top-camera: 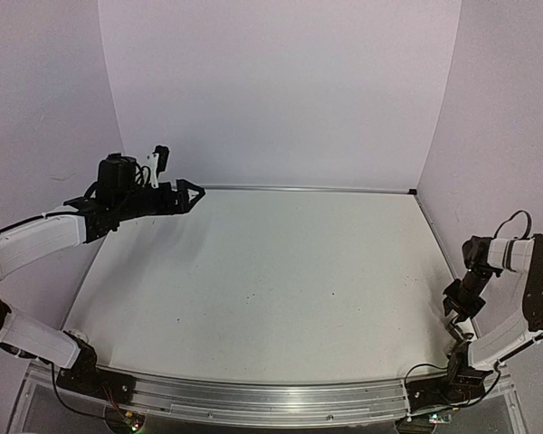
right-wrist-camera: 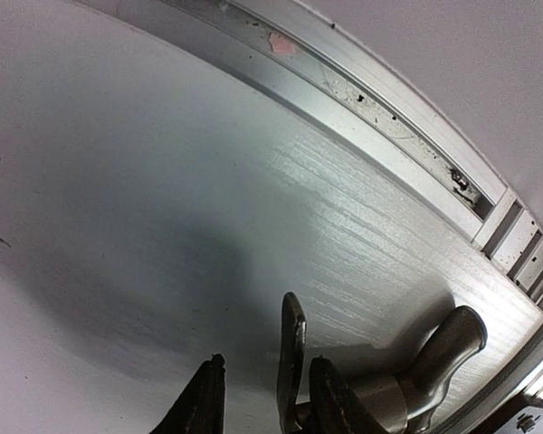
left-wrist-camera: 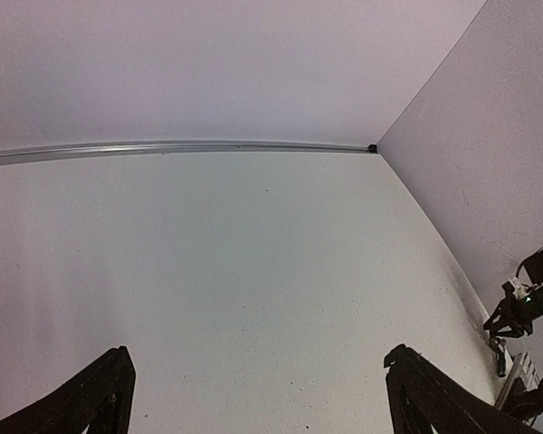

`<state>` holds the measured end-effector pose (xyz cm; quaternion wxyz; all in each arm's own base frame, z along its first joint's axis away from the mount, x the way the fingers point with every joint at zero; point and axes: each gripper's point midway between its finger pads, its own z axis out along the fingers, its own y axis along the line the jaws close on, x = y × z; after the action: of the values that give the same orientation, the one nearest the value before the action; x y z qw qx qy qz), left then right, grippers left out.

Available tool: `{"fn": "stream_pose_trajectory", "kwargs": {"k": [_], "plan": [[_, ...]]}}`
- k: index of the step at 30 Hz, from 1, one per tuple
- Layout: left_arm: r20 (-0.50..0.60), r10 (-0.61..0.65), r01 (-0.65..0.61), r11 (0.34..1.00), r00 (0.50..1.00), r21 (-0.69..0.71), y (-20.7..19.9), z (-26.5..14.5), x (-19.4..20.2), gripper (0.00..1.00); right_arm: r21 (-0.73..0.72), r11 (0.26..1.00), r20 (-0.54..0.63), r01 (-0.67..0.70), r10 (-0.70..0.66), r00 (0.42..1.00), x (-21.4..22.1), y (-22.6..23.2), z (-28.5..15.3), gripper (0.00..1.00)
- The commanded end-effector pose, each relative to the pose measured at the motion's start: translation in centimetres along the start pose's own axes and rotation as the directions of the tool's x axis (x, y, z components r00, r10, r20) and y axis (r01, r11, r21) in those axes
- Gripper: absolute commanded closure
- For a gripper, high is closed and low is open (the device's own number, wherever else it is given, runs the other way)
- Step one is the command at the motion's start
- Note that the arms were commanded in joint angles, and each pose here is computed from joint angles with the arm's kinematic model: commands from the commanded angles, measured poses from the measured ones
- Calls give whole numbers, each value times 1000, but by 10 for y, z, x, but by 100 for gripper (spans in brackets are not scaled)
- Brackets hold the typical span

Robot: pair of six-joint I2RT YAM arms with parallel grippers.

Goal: Install the water faucets

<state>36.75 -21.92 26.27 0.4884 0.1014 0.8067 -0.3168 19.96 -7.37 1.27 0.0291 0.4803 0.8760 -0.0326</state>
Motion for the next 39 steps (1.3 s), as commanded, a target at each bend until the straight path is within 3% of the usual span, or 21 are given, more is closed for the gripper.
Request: {"fn": "stream_pose_trajectory", "kwargs": {"k": [1,7,12,20,24,29,33,39], "plan": [[31,18,-19,999,999,46,-18,-1,-26,0,-43,999,10,-34,34,999,-1,6,2,75],[-14,-1,2,998,1000,58,-19,5,-21,0,-71,994,22,-87,89,996,4,4,7,90],[-41,-23,25,998,999,52,-18,8,-17,0,-181,979,37,-93,101,994,5,18,3,100],[-130,-141,160,975,981,153,-41,23,-5,1,-429,903,50,-26,53,997,3,59,-31,100],[-246,-152,205,957,957,206,-63,44,28,1,-594,804,37,4,22,999,5,102,-62,100],[-367,-144,246,937,919,247,-101,74,71,1,-720,677,120,151,-93,988,24,179,-114,100],[-384,-128,279,887,915,368,-149,88,89,15,-818,528,145,227,-193,971,74,248,-155,100],[-364,-168,330,832,916,446,-183,100,110,14,-914,318,159,254,-294,943,145,325,-216,100]]}}
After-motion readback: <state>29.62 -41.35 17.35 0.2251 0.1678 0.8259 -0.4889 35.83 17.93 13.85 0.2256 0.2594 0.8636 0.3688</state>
